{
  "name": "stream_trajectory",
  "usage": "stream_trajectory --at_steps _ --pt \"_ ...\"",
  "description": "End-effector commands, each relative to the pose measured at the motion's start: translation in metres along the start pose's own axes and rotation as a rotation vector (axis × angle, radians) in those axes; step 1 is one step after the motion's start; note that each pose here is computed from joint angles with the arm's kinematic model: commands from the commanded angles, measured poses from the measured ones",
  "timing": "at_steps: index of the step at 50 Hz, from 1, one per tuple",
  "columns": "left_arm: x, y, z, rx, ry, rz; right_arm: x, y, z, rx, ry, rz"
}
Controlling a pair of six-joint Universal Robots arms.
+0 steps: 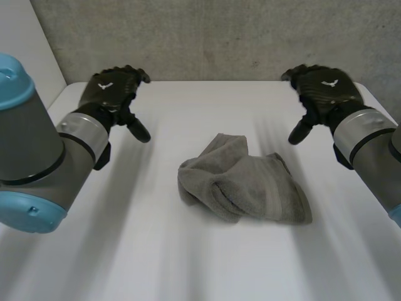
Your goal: Fold the towel.
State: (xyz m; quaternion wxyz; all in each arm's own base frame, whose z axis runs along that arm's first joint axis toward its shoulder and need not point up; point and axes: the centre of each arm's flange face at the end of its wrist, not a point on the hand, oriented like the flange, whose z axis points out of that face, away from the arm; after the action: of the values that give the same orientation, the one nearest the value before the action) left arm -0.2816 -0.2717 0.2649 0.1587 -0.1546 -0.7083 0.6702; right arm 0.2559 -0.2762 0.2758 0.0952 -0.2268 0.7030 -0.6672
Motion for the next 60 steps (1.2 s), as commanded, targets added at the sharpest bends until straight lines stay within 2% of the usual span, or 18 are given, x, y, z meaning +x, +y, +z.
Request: stream_trajectory --at_steps 1,5,14,18,24,28,36,41,50,55,58,60 --pt "0.017 0.033 0.019 -0.063 0.193 0.022 -0.017 0.019 0.005 -0.098 -0.224 -0.057" --pt "0.028 0.061 0.034 -0.111 0.327 0.078 -0.025 0.049 0.015 -0.189 -0.288 -0.036" --pt "0.035 0.107 0.046 -0.192 0.410 0.202 -0.038 0.108 0.038 -0.279 -0.353 -0.008" --pt "0.043 0.128 0.038 -0.264 0.470 0.236 -0.044 0.116 0.040 -0.278 -0.384 -0.004" --pt "0.052 0.134 0.025 -0.313 0.583 0.216 -0.048 0.110 0.040 -0.239 -0.430 -0.002" --pt "0.052 0.131 0.022 -0.328 0.595 0.205 -0.044 0.099 0.037 -0.216 -0.442 -0.001" --pt "0.048 0.116 0.010 -0.327 0.589 0.201 -0.024 0.069 0.008 -0.211 -0.426 -0.021" --pt "0.051 0.113 0.000 -0.326 0.596 0.203 -0.006 0.064 -0.013 -0.262 -0.391 -0.111" --pt "0.058 0.114 -0.005 -0.325 0.617 0.208 0.013 0.073 -0.025 -0.286 -0.346 -0.262" --pt "0.064 0.114 -0.006 -0.310 0.626 0.216 0.041 0.085 -0.026 -0.349 -0.257 -0.332" --pt "0.068 0.114 -0.007 -0.301 0.631 0.220 0.042 0.087 -0.027 -0.359 -0.263 -0.353" --pt "0.071 0.115 -0.009 -0.295 0.637 0.221 0.039 0.095 -0.035 -0.393 -0.309 -0.424"
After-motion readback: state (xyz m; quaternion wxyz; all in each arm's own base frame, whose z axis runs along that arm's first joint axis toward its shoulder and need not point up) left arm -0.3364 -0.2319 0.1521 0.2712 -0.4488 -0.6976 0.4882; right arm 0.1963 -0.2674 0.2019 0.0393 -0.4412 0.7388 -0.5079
